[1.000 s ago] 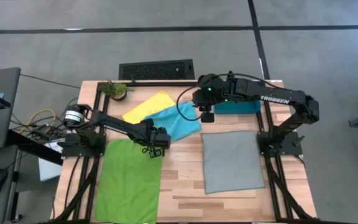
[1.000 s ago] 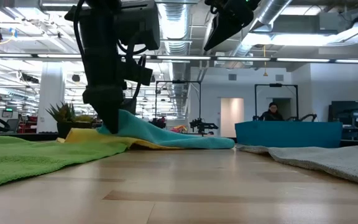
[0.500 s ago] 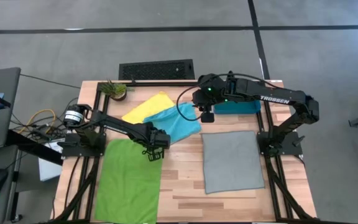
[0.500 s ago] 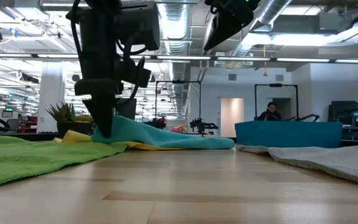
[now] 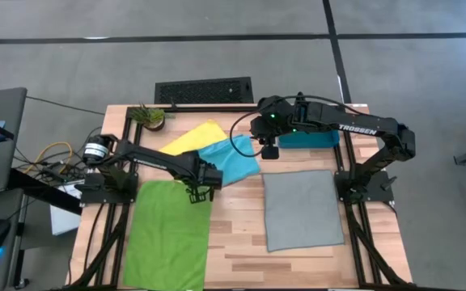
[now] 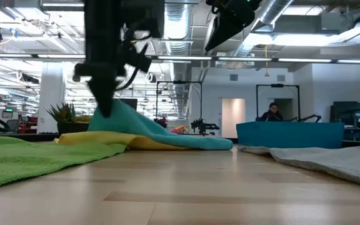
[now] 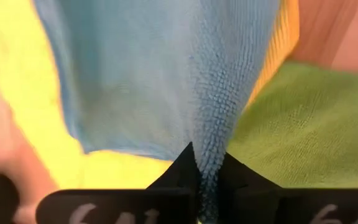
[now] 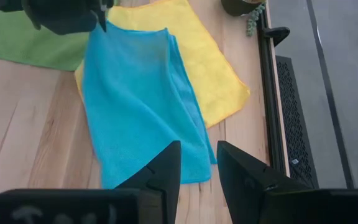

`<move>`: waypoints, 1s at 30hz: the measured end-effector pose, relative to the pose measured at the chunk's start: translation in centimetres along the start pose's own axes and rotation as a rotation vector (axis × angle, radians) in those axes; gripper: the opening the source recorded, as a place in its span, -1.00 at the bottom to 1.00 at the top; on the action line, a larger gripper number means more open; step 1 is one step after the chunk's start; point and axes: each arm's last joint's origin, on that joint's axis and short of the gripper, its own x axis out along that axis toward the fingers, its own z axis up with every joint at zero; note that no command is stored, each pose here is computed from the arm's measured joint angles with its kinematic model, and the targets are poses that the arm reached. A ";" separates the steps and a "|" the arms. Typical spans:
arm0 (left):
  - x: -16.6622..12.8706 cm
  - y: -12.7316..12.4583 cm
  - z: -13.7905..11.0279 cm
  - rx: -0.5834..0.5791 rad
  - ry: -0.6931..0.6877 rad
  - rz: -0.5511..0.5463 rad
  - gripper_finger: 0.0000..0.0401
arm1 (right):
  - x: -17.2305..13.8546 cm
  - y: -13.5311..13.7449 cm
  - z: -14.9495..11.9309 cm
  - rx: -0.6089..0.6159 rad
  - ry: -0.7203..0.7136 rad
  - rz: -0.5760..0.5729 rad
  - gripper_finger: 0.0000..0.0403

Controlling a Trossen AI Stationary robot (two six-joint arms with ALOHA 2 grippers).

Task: Fold microfiber towels
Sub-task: Fold the blue microfiber cloth

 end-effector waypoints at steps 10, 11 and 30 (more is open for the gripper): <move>-1.0 1.4 1.3 0.068 -0.055 0.010 -1.00 | 0.0 0.0 -0.1 0.000 0.007 0.003 -0.36; -1.0 1.5 1.5 0.076 -0.067 0.017 -1.00 | 0.0 0.1 -0.1 0.000 0.012 0.006 -0.37; -2.2 4.7 5.1 0.351 -0.313 0.083 -1.00 | -1.6 -0.4 -1.2 0.125 0.093 -0.043 -0.38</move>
